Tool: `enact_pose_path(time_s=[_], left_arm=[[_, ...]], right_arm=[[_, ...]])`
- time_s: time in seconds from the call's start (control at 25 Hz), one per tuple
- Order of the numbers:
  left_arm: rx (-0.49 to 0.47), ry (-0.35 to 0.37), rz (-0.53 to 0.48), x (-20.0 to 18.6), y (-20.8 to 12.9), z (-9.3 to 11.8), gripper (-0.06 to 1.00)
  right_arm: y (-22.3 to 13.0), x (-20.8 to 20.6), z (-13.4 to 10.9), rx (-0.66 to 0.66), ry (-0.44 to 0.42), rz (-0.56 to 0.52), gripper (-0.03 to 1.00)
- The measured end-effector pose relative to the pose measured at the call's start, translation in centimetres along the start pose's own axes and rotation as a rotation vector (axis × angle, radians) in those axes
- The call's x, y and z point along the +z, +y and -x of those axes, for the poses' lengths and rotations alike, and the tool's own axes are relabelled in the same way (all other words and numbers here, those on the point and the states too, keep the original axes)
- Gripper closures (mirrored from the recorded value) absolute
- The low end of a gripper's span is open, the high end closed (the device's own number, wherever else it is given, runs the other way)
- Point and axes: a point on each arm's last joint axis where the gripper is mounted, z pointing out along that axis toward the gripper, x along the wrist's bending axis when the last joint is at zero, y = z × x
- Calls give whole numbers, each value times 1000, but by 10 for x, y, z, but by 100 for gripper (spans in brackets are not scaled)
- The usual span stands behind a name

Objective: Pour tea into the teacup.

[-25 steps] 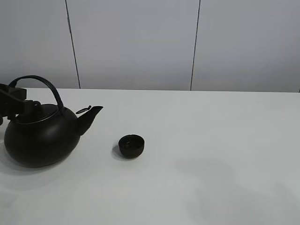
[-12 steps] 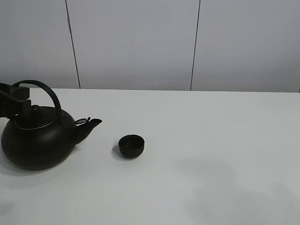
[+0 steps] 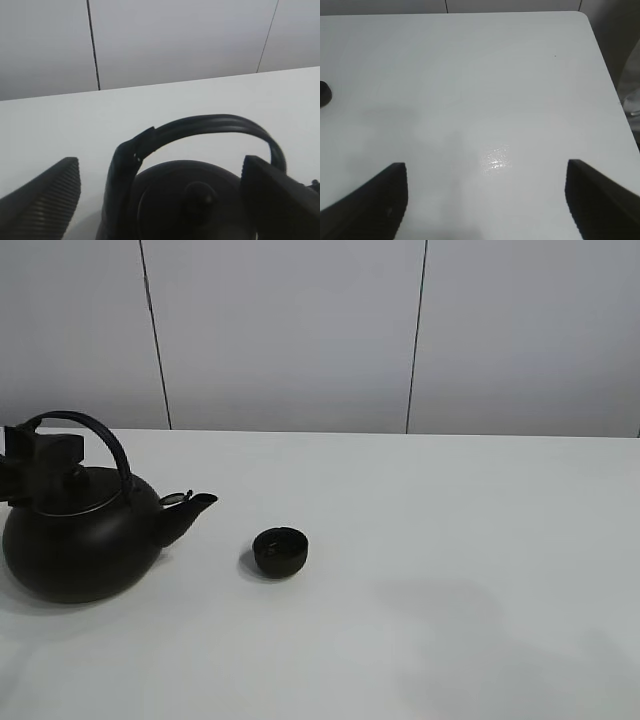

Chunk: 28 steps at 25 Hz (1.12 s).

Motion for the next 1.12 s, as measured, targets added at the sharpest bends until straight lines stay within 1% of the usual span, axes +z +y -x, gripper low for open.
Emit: enact_pose_path(time_s=[0.12,0.24,0.32,0.44,0.56,0.64,0.76,0.88,0.96,1.04,1.12], left_arm=[[1,-3,28,-10,8,3,27],[-28,-12,61,-18,23,5,26],[-41,-14,51,-25,33,6,26],[-26,8,32,-39,52,6,26],[5,38,14,-53,83,4,26],[25,76,-21,-64,110,1,26],[68,163,-48,-83,156,-7,26],[62,270,-47,-112,203,-13,26],[52,327,-60,-141,226,-15,26],[49,333,-77,-169,241,-11,26],[50,304,-109,-197,245,-3,26]], right_arm=[[0,0,0,0,0,0,38],[0,0,0,0,0,0,38],[0,0,0,0,0,0,38],[0,0,0,0,0,0,38],[0,0,0,0,0,1,38],[0,0,0,0,0,1,38],[0,0,0,0,0,1,38],[0,0,0,0,0,0,38],[0,0,0,0,0,0,38],[0,0,0,0,0,0,38],[0,0,0,0,0,0,38]])
